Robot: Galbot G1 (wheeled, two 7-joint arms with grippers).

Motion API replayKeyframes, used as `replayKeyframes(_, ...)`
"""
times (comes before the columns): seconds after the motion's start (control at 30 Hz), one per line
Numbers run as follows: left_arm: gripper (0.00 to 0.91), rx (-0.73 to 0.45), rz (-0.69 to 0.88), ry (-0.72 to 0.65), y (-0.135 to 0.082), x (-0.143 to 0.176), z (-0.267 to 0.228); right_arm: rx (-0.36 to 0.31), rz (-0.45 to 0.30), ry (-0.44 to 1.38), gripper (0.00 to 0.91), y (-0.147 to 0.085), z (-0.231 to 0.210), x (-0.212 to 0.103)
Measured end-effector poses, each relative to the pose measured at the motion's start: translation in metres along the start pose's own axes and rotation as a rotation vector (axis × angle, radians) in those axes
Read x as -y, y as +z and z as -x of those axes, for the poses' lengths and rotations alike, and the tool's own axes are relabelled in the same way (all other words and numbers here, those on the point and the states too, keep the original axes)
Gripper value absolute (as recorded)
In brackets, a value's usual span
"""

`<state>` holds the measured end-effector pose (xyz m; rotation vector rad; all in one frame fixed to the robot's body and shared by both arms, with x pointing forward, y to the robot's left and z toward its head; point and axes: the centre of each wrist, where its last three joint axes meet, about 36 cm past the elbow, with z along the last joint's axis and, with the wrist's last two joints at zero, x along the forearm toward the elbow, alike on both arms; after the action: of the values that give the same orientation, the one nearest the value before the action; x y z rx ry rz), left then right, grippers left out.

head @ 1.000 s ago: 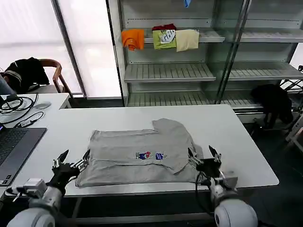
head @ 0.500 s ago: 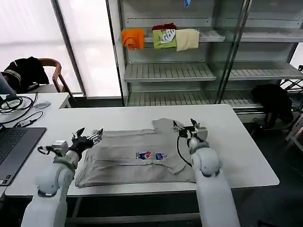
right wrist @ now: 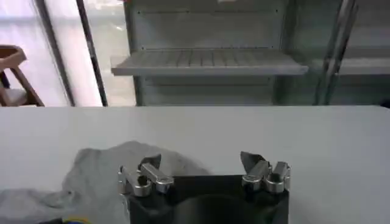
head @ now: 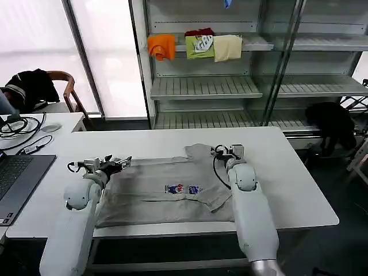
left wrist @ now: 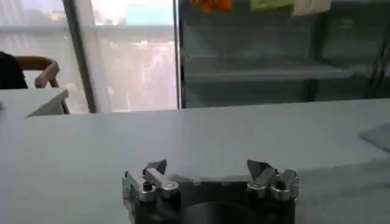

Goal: Fold and organize the clothes.

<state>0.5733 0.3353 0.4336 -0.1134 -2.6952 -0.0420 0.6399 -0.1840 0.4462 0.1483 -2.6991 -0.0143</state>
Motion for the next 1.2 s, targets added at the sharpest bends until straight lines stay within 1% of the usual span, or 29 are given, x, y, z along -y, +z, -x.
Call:
replayKeyframes(0.07, 0.867, -0.011, 0.004, -0.006, 0.001, -0.002, 0.004, -0.008, 0.001, -0.006, 0.705, -0.001, 0.004, 0.000)
replayKeyframes(0.1, 0.846, -0.016, 0.005, -0.008, 0.002, -0.003, 0.005, -0.012, 0.002, -0.009, 0.655, -0.001, 0.006, 0.000)
replayKeyframes(0.13, 0.786, -0.022, 0.006, -0.011, 0.003, -0.005, 0.006, -0.017, 0.002, -0.011, 0.605, -0.001, 0.008, -0.001)
replayKeyframes(0.17, 0.766, -0.026, 0.008, -0.013, 0.004, -0.006, 0.007, -0.021, 0.001, -0.013, 0.494, -0.001, 0.009, -0.001)
replayKeyframes(0.2, 0.746, -0.029, 0.009, -0.015, 0.004, -0.007, 0.008, -0.025, -0.001, -0.014, 0.403, -0.002, 0.011, -0.002)
replayKeyframes(0.23, 0.685, -0.032, 0.009, -0.016, 0.004, -0.009, 0.008, -0.029, -0.003, -0.015, 0.060, -0.001, 0.012, -0.002)
replayKeyframes(0.27, 0.524, -0.034, 0.010, -0.018, 0.005, -0.010, 0.009, -0.033, -0.005, -0.018, 0.000, 0.000, 0.013, -0.003)
replayKeyframes(0.3, 0.322, -0.037, 0.012, -0.020, 0.005, -0.011, 0.009, -0.038, -0.008, -0.020, 0.000, 0.001, 0.014, -0.004)
replayKeyframes(0.33, 0.141, -0.039, 0.013, -0.021, 0.005, -0.012, 0.009, -0.040, -0.010, -0.022, 0.000, 0.002, 0.015, -0.005)
replayKeyframes(0.37, 0.060, -0.040, 0.013, -0.020, 0.006, -0.012, 0.009, -0.041, -0.012, -0.023, 0.000, 0.002, 0.015, -0.006)
replayKeyframes(0.4, 0.020, -0.042, 0.013, -0.019, 0.006, -0.013, 0.009, -0.043, -0.014, -0.026, 0.000, 0.002, 0.016, -0.006)
replayKeyframes(0.7, 0.010, -0.051, 0.010, -0.009, 0.010, -0.014, 0.011, -0.047, -0.018, -0.048, 0.000, 0.006, 0.015, -0.011)
replayKeyframes(0.9, 0.000, -0.053, 0.007, -0.003, 0.012, -0.014, 0.010, -0.036, 0.001, -0.053, 0.000, 0.007, 0.011, -0.010)
replayKeyframes(1.0, 0.000, -0.048, -0.003, -0.004, 0.012, -0.014, 0.009, -0.011, 0.018, -0.063, 0.000, 0.006, 0.007, -0.010)
replayKeyframes(1.2, 0.000, -0.012, -0.056, -0.005, 0.009, -0.016, 0.004, 0.065, 0.052, -0.081, 0.000, 0.005, -0.010, -0.015)
